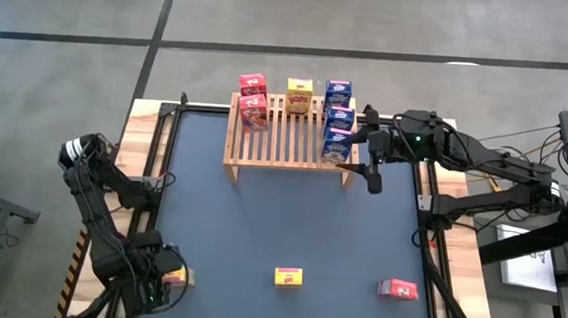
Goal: Stack cereal on shelf
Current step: Put the left yellow cereal box on the shelf aligned with the yellow cereal box
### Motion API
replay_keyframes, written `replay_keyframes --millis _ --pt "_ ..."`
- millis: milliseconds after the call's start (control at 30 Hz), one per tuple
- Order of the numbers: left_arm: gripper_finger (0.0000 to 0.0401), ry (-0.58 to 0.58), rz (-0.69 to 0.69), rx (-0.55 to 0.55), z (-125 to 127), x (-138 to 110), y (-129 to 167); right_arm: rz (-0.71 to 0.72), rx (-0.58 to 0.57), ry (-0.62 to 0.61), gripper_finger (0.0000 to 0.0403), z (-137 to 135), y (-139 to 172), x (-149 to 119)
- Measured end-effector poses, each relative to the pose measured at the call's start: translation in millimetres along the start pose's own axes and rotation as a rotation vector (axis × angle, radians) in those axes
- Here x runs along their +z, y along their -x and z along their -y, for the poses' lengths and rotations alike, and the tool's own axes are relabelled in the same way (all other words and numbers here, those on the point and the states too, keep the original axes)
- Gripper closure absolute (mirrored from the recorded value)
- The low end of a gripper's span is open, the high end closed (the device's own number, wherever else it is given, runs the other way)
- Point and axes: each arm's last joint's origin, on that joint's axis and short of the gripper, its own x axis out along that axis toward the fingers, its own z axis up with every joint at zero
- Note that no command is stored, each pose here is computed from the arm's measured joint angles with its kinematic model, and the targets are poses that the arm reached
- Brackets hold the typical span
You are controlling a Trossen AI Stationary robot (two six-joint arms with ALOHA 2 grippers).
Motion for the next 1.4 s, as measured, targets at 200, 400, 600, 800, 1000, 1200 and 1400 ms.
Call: replay_keyframes --millis 200,400,600,800,1000,1200,1400 --pt "0.0110 0.005 0.007 -0.054 1 -2 -17 0.000 0.000 0.001 0.0154 0 0 0" --pt "0.0155 0.005 0.010 -0.058 1 -2 -17 0.002 -0.001 0.005 0.0154 0 0 0" --pt "0.0214 -0.007 0.012 -0.054 0 -2 -17 0.006 -0.002 0.012 0.0154 0 0 1" --pt "0.0269 0.010 0.042 -0.087 -2 0 -7 0.006 -0.002 0.009 0.0154 0 0 1" --pt "0.0289 0.032 0.192 -0.099 -12 8 19 0.007 -0.001 0.015 0.0154 0 0 1" --pt "0.0286 0.044 0.407 -0.041 -30 26 50 0.034 -0.009 0.024 0.0154 1 1 4" --pt "0.0286 -0.037 0.584 0.012 -43 46 68 0.091 -0.014 0.019 0.0154 2 0 10"
